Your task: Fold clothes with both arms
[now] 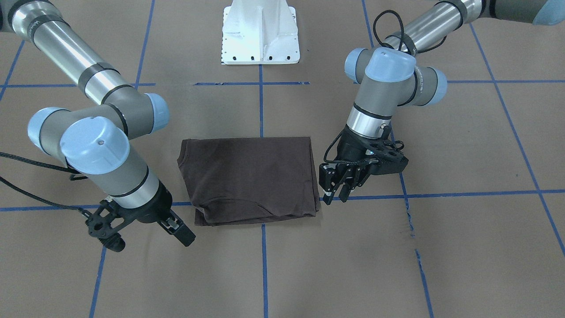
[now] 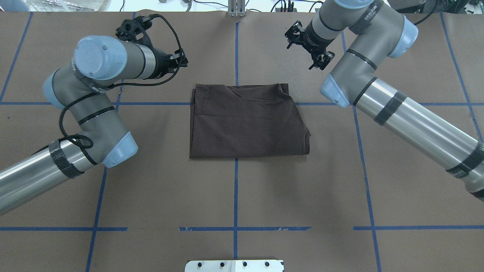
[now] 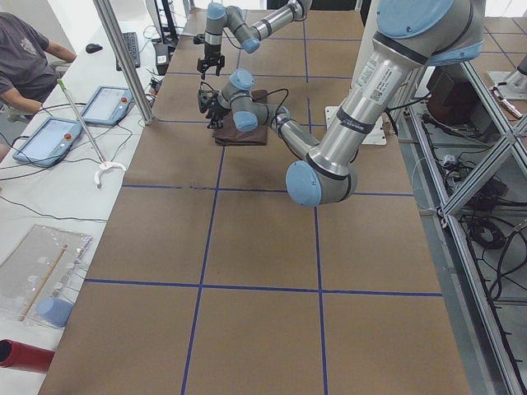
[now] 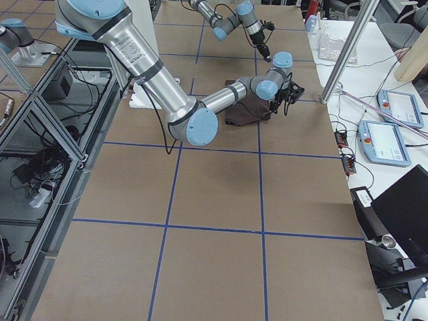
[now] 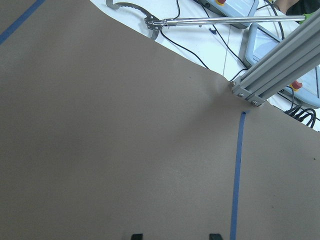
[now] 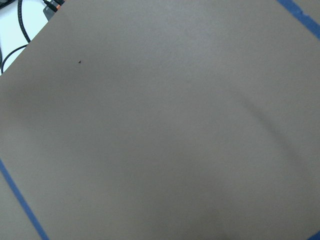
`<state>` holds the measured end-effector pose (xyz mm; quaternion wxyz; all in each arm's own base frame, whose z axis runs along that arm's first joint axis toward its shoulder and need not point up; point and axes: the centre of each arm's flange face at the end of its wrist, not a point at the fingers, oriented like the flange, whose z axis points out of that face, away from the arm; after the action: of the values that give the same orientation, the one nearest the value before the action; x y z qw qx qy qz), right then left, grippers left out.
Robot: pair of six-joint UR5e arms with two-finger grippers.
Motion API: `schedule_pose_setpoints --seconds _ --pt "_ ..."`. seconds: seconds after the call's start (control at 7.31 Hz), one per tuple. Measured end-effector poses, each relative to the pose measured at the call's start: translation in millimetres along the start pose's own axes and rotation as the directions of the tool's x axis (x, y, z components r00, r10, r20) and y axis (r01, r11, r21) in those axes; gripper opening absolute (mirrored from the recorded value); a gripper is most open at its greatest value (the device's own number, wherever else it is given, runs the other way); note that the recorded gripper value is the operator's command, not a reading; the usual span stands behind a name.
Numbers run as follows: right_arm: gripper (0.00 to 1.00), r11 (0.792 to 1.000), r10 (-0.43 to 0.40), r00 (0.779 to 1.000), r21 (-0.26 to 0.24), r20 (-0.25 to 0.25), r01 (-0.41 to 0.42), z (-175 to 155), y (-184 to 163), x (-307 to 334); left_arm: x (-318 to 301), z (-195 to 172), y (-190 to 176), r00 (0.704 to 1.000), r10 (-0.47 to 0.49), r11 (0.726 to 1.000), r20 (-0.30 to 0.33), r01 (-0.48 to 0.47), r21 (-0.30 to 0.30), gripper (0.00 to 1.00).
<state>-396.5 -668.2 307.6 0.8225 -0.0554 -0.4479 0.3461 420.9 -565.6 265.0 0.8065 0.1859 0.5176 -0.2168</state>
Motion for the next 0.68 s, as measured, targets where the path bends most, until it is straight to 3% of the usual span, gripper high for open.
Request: schedule_pose_setpoints --seconds 0.14,0.27,0.41,0.68 --pt "1.0 0.996 -0.087 0.996 0.009 -0.013 0.087 -12.2 -37.4 43.5 -38.0 -19.6 -21.3 0.993 0.116 0.992 0.006 -0.116 -0.043 0.5" --pt "1.0 0.982 -0.185 0.982 0.016 -0.032 0.186 -28.1 -81.2 89.4 -86.7 -42.5 -54.4 0.971 0.241 0.967 0.015 -0.238 -0.089 0.5" --pt "1.0 0.96 -0.278 0.959 0.019 -0.054 0.279 -50.4 -132.0 139.1 -139.8 -68.1 -93.9 0.931 0.364 0.926 0.025 -0.358 -0.123 0.5" --pt "1.0 0.892 -0.451 0.886 -0.014 -0.106 0.452 -114.7 -232.6 245.1 -249.1 -123.0 -161.1 0.84 0.539 0.834 0.056 -0.523 -0.179 0.51"
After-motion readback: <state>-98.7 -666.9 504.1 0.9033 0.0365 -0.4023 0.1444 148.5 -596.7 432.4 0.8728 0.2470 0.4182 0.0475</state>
